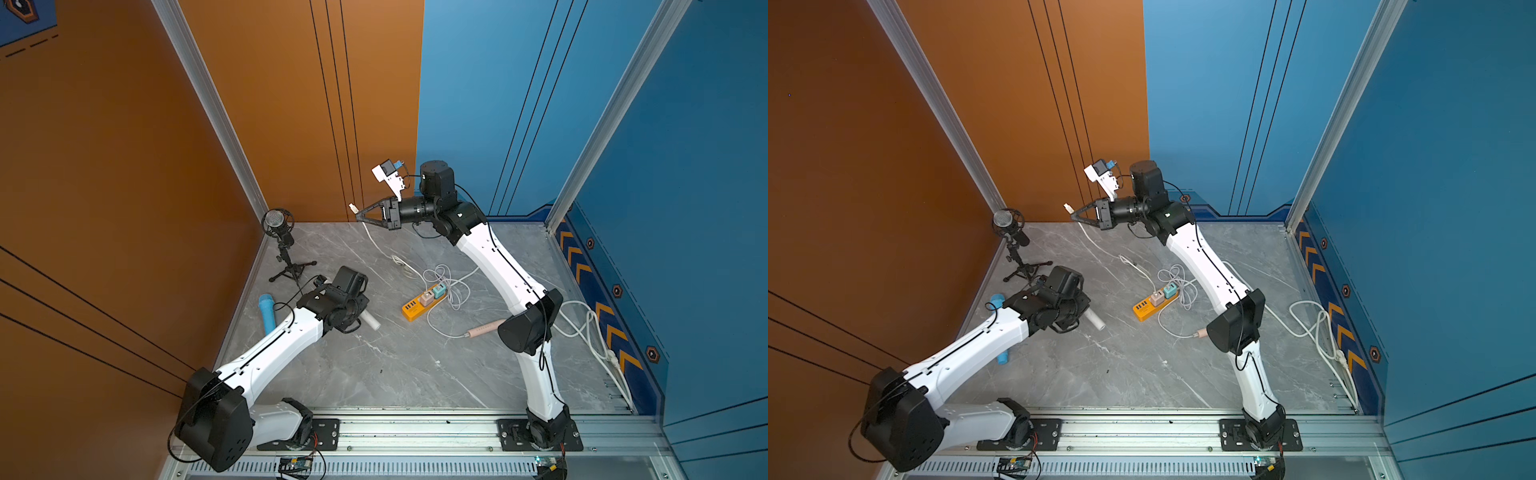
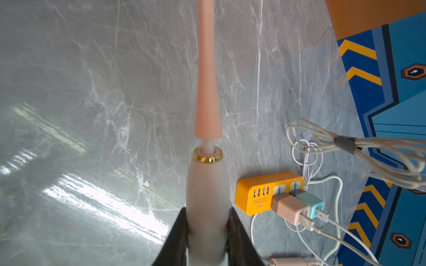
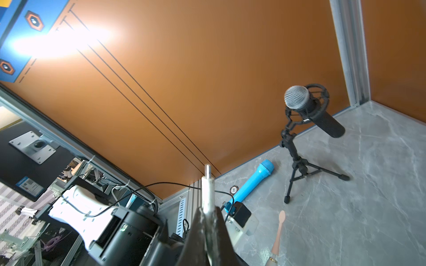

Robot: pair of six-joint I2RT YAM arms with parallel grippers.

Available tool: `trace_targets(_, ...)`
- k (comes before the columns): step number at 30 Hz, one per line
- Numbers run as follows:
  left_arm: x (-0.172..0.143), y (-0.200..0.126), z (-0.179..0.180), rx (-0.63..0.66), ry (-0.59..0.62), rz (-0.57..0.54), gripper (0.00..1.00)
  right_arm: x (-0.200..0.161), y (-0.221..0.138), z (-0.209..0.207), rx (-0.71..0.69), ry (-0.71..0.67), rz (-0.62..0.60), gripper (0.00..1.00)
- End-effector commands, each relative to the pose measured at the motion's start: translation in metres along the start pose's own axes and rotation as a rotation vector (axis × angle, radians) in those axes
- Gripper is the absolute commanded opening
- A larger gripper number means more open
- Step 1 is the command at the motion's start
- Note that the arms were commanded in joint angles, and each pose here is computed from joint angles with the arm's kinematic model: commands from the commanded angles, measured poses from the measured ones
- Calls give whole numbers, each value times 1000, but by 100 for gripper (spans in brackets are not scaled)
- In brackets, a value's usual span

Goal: Charge the electric toothbrush
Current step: Insert the charging cable into the electric toothbrush.

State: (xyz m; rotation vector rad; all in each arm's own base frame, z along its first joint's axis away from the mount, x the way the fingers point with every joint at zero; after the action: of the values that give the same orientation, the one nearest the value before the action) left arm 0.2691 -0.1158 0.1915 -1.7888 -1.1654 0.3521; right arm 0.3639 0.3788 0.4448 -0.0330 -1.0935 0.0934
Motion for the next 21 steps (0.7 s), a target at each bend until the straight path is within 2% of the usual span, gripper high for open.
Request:
trace_targets(1, 6, 1, 16, 35, 60, 39, 1, 9, -10, 26, 86, -54, -15, 0)
trace_targets(3, 15, -2, 16, 15, 61, 46, 0, -7, -11, 19, 61, 3, 11, 0)
trace_targets(6, 31, -12, 18, -23, 22, 42, 0, -33, -17, 5, -72, 114, 28, 0)
trace_targets(9, 46, -26, 15, -85, -10, 40, 0, -66, -22, -6, -136, 244, 56, 0)
trace_targets(12, 57, -42, 7, -150, -22, 26, 0, -98, -24, -11, -140, 357, 83, 0)
trace_targets(17, 75, -72, -23, -272, -15, 8, 0, -129, -23, 0, -102, 479, 48, 0)
trace_targets(21, 84, -93, -49, -383, -4, -2, 0, -157, -14, 14, -65, 512, 87, 0)
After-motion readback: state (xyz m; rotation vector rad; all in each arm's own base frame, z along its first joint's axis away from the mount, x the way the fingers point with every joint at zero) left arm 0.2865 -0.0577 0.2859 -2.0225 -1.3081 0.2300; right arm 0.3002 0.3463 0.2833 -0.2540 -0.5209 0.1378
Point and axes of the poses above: each gripper's point midway between its finger pads, its own y axis out along the fingers, its own z axis along the line the jaws close on, x = y × z, the point moved 6 cm from there along -y, back along the fingers, and after that the axes turned 5 degrees about -y, right-handed, at the moved point
